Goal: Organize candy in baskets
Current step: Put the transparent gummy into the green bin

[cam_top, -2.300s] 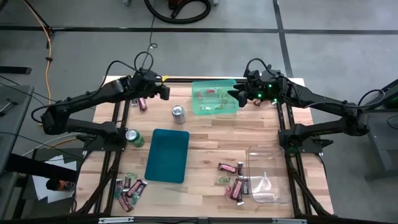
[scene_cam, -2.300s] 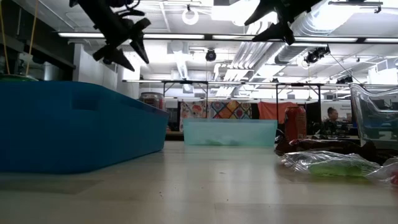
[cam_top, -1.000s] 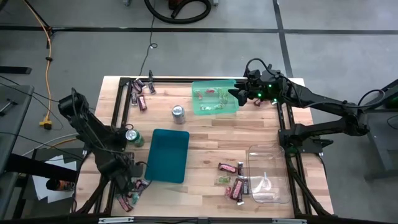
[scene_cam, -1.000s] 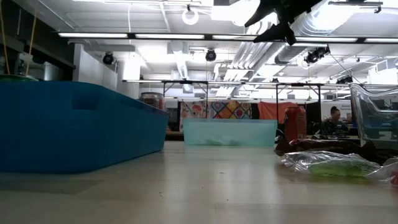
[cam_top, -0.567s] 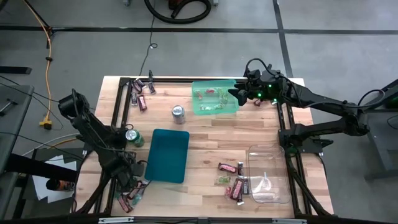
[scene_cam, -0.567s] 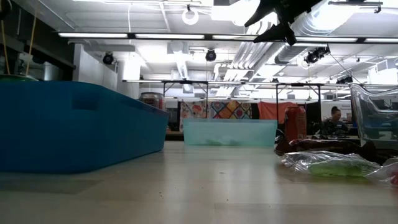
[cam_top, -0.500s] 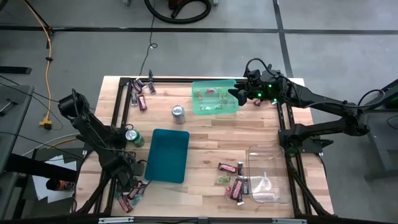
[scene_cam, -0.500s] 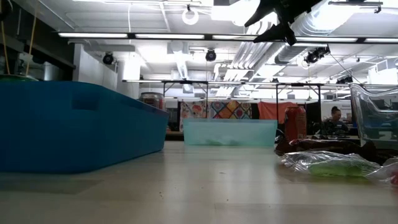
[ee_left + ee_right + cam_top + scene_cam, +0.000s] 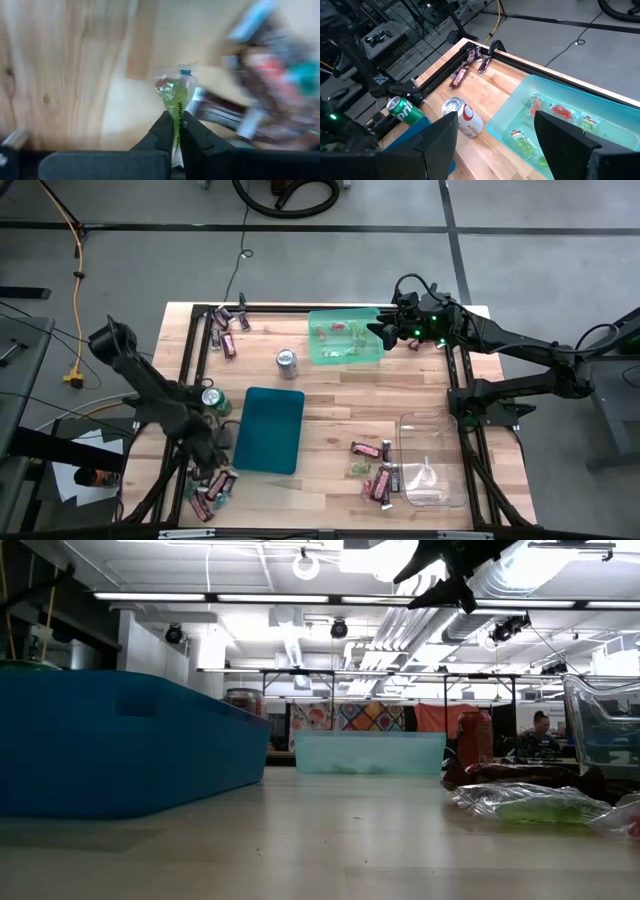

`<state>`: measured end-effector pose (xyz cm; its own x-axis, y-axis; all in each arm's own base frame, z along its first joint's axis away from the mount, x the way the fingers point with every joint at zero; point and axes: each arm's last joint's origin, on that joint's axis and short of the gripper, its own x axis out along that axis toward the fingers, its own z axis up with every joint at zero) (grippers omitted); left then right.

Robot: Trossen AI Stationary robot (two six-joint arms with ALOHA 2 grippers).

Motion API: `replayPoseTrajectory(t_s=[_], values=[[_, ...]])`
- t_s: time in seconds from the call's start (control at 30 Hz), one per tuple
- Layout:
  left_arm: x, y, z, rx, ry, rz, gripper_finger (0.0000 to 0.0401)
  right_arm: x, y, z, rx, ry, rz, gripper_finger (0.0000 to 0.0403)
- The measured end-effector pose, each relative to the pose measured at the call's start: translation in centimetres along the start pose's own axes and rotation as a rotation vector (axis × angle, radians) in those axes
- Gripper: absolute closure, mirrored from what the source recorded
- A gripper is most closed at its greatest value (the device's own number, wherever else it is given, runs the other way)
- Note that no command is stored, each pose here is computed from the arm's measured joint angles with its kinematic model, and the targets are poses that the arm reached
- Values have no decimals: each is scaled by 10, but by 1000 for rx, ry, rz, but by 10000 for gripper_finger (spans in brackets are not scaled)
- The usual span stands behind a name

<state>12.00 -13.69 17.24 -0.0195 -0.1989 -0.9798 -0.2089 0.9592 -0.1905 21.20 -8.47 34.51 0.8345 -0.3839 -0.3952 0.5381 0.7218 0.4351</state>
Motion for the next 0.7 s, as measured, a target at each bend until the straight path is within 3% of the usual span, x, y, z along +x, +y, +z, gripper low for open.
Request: replayPoseTrajectory(t_s=[0.13,0.23,0.3,0.43,0.53,0.7], values=[[-57,3,4,-38,-139,-191,399,0,0,0,-1,0,0,144],[-104,14,14,-111,-375,-296,400,0,0,0,-14,-1,0,144],[-130,27,25,-177,-585,-250,400,0,0,0,-22,-4,2,144],[-157,58,67,-245,-914,-30,400,0,1,1,-23,-14,7,144],[-156,86,113,-235,-1022,63,401,0,2,3,-24,-31,17,144],[-127,147,198,-227,-1090,116,401,0,3,6,-24,-58,32,144]])
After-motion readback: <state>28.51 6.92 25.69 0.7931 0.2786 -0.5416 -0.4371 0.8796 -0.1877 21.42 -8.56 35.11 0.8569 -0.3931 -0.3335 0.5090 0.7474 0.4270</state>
